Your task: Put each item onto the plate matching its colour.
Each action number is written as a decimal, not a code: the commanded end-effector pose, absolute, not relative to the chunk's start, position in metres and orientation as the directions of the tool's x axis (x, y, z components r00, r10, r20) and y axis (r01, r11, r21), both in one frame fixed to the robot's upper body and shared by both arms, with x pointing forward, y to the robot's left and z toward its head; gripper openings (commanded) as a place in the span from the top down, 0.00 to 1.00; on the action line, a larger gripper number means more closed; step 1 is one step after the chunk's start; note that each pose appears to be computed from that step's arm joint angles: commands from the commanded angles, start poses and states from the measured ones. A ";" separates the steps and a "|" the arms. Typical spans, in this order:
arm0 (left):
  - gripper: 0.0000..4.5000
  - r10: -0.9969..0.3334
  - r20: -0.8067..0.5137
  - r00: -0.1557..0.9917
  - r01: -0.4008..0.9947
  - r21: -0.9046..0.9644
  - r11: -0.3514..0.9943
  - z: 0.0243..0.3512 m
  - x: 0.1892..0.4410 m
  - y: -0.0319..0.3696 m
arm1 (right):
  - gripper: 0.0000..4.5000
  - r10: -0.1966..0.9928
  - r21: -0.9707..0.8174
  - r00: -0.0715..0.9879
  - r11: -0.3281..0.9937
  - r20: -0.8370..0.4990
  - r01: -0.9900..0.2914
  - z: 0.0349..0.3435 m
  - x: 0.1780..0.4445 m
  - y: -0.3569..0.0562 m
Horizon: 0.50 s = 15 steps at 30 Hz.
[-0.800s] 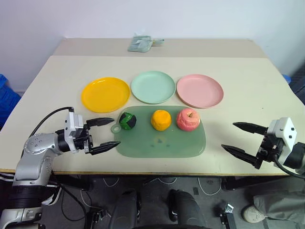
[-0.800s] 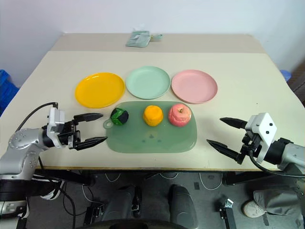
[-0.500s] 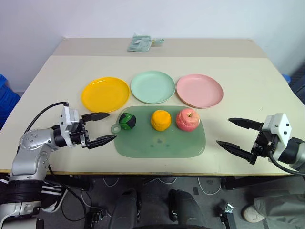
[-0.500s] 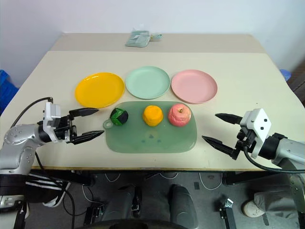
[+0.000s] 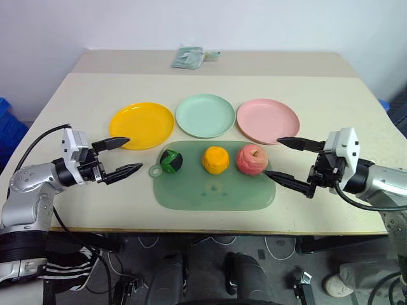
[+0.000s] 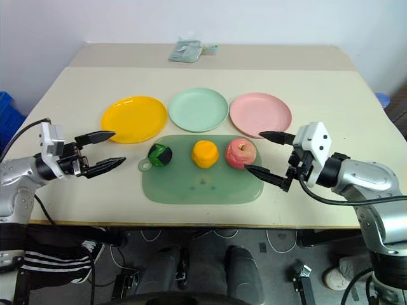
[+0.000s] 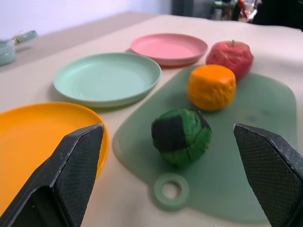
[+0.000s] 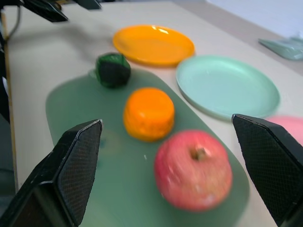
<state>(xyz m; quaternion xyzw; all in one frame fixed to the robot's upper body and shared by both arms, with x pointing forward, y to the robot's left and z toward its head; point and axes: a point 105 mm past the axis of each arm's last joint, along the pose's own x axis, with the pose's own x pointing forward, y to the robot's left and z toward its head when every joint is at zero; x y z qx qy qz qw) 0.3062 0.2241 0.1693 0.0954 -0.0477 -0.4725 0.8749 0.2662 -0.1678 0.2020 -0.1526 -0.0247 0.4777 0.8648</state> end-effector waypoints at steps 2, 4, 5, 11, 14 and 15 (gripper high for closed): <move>0.00 -0.834 0.008 0.552 0.808 0.244 0.537 0.176 0.311 0.217 | 0.01 0.863 -0.311 0.506 0.482 0.005 -0.819 0.226 0.262 -0.147; 0.00 -0.845 -0.006 0.535 0.820 0.242 0.518 0.171 0.311 0.212 | 0.01 0.873 -0.310 0.487 0.474 0.039 -0.824 0.235 0.259 -0.141; 0.00 -0.850 -0.015 0.527 0.827 0.242 0.508 0.169 0.311 0.209 | 0.01 0.877 -0.312 0.478 0.467 0.044 -0.828 0.237 0.257 -0.138; 0.00 -0.874 -0.049 0.483 0.860 0.215 0.463 0.156 0.323 0.187 | 0.01 0.871 -0.316 0.489 0.476 0.042 -0.821 0.240 0.255 -0.138; 0.00 -0.878 -0.094 0.470 0.875 0.176 0.450 0.142 0.333 0.176 | 0.01 0.869 -0.316 0.493 0.480 0.043 -0.818 0.241 0.254 -0.137; 0.00 -0.880 -0.088 0.468 0.877 0.170 0.449 0.139 0.337 0.171 | 0.01 0.866 -0.314 0.498 0.484 0.043 -0.816 0.241 0.254 -0.138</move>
